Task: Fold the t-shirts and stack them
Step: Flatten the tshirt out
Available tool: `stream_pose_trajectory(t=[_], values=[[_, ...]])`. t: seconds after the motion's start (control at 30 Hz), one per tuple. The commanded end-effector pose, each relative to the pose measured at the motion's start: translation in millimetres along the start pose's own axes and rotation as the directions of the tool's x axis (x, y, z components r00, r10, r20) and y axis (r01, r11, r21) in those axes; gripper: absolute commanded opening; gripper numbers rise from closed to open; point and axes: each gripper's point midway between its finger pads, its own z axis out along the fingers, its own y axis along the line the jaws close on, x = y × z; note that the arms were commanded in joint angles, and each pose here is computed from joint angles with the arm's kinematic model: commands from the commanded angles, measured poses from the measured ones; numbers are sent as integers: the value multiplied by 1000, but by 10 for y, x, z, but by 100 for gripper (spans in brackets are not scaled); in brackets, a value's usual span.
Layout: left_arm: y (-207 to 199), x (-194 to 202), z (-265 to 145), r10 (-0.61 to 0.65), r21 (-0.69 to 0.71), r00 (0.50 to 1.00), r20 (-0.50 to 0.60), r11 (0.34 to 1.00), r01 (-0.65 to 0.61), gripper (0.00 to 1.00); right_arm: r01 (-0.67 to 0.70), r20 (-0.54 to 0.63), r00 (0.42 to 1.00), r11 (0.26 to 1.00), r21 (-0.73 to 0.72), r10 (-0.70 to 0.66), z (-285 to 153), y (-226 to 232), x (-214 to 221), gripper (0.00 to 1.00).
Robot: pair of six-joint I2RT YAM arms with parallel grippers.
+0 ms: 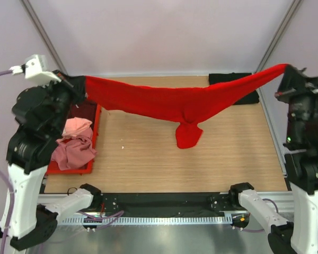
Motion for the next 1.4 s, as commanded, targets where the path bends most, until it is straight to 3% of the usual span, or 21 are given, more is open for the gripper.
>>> stream_pose_trajectory(t=[0.0, 0.2, 0.37, 0.5, 0.67, 0.83, 1.03, 1.2, 1.37], values=[[-30, 14, -82, -19, 47, 1000, 18, 999, 18, 0, -57, 207, 975, 988, -142, 86, -364, 175, -702, 1], [-229, -256, -731, -121, 267, 991, 60, 959, 100, 1, -87, 363, 914, 959, -268, 184, -1154, 141, -1325, 1], [-305, -444, -956, -130, 315, 990, 58, 943, 106, 1, -76, 367, 913, 959, -273, 177, -1304, 152, -1564, 1], [-265, -428, -703, -94, 237, 994, 55, 968, 79, 1, -41, 308, 943, 961, -274, 128, -1084, 275, -1484, 1], [-256, -377, -254, -34, 143, 997, 64, 989, 25, 0, 55, 227, 974, 982, -183, -12, -481, 310, -1107, 1], [-206, -425, 254, 13, 13, 992, 123, 1000, -14, 0, 105, 225, 971, 987, -125, -75, 24, 342, -845, 1], [-391, -564, 646, 48, -5, 989, 141, 999, -48, 0, 120, 242, 967, 981, -151, -82, 502, 567, -767, 1], [-426, -778, 511, 33, 17, 981, 193, 999, -37, 0, 124, 255, 964, 972, -200, -70, 583, 714, -827, 1], [-428, -892, 118, -56, 100, 975, 217, 994, 34, 0, 85, 288, 957, 976, -202, -24, 225, 631, -1134, 1]])
